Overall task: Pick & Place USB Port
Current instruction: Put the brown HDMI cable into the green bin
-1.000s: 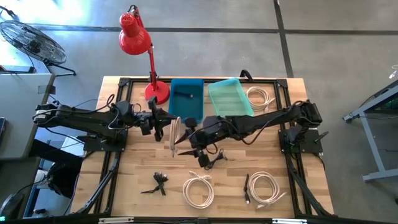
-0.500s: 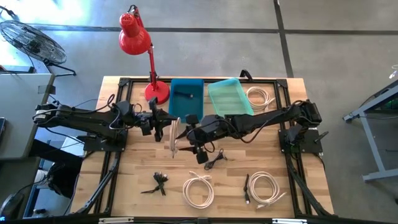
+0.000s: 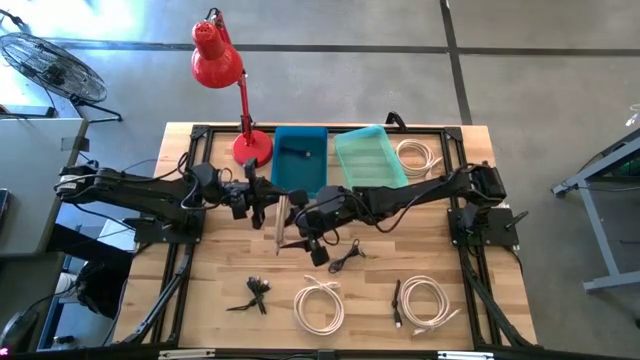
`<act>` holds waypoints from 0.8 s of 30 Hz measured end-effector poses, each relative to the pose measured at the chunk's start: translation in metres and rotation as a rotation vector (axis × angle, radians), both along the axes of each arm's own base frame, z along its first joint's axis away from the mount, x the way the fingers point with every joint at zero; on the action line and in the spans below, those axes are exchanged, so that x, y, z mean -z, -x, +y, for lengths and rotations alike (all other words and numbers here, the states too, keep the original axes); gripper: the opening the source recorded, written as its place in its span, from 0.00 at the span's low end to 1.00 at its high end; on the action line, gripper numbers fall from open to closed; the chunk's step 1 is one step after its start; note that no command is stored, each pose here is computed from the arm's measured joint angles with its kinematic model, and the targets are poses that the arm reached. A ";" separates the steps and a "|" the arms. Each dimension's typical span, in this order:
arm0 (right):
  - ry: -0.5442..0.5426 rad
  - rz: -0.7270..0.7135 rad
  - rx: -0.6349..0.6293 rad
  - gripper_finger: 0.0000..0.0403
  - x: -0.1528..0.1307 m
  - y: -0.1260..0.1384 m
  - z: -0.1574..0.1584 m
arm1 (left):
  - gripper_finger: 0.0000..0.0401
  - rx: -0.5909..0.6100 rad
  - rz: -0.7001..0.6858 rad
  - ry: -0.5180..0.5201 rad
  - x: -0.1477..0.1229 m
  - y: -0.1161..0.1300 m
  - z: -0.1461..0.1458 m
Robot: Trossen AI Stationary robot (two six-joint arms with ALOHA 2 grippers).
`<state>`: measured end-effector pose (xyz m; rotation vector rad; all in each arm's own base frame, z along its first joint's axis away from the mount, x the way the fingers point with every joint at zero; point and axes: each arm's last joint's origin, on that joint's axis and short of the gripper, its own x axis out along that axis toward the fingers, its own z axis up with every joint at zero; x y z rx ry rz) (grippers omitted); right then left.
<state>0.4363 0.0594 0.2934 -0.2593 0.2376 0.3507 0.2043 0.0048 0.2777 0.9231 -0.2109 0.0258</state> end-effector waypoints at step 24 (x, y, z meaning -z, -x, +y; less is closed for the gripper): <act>0.096 0.001 0.166 0.02 0.003 -0.002 -0.013 | 0.17 -0.049 0.014 0.013 0.001 0.000 0.002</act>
